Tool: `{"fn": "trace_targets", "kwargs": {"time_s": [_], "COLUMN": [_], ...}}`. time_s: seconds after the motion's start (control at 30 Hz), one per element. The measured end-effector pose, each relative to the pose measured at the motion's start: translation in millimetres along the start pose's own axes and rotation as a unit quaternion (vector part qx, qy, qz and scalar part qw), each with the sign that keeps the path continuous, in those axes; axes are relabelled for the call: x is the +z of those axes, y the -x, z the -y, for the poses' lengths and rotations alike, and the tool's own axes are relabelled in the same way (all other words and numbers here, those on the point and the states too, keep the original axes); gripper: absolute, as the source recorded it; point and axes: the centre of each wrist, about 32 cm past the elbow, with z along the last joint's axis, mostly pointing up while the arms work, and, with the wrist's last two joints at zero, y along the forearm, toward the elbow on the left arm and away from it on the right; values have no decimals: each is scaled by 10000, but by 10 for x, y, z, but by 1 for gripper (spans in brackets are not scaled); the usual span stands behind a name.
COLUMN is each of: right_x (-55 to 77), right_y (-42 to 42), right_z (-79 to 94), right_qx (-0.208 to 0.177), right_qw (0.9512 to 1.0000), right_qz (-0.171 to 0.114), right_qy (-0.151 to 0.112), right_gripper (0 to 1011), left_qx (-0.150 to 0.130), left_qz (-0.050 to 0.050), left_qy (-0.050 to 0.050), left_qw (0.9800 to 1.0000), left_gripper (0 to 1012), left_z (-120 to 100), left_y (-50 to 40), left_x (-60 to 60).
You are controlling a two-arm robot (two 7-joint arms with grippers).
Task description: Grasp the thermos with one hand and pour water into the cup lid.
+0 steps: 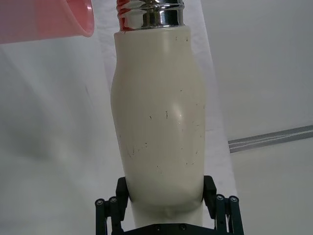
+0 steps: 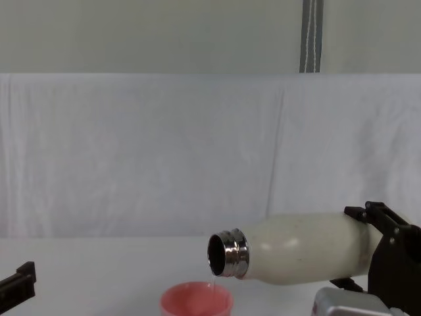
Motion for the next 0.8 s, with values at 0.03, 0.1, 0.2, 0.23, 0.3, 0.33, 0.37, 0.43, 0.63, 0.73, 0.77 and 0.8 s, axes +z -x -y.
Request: {"fn": "trace_targets", "kwargs": {"time_s": [0.03, 0.1, 0.2, 0.23, 0.3, 0.33, 0.37, 0.43, 0.63, 0.73, 0.77, 0.8], "right_x": [0, 0, 2, 3, 3, 3, 3, 2, -3, -5, -6, -6], "right_y": [1, 2, 7, 7, 6, 6, 6, 6, 5, 5, 5, 5], "right_z": [1, 3, 9, 10, 12, 12, 13, 14, 17, 17, 18, 18], "right_qx": [0, 0, 6, 6, 5, 5, 5, 6, 7, 2, 1, 0], "right_qw": [10000, 10000, 10000, 10000, 10000, 10000, 10000, 10000, 10000, 10000, 10000, 10000], "right_qz": [0, 0, -2, -2, -2, -2, -1, 1, 13, 22, 25, 26], "right_qy": [0, 0, 2, 1, 1, 1, 1, 2, 2, 0, 0, 0], "right_gripper": [950, 950, 950, 950, 950, 950, 950, 950, 950, 950, 950, 950], "left_qx": [0, 0, 0, 0, 0, 0, 0, 0, 0, 0, 0, 0], "left_qz": [0, 0, 0, 0, 0, 0, 0, 0, 0, 0, 0, 0], "left_qy": [0, 0, 0, 0, 0, 0, 0, 0, 0, 0, 0, 0], "left_qw": [10000, 10000, 10000, 10000, 10000, 10000, 10000, 10000, 10000, 10000, 10000, 10000], "left_gripper": [1001, 1001, 1001, 1001, 1001, 1001, 1001, 1001, 1001, 1001, 1001, 1001], "left_z": [0, 0, 0, 0, 0, 0, 0, 0, 0, 0, 0, 0], "left_y": [0, 0, 0, 0, 0, 0, 0, 0, 0, 0, 0, 0], "left_x": [0, 0, 0, 0, 0, 0, 0, 0, 0, 0, 0, 0]}}
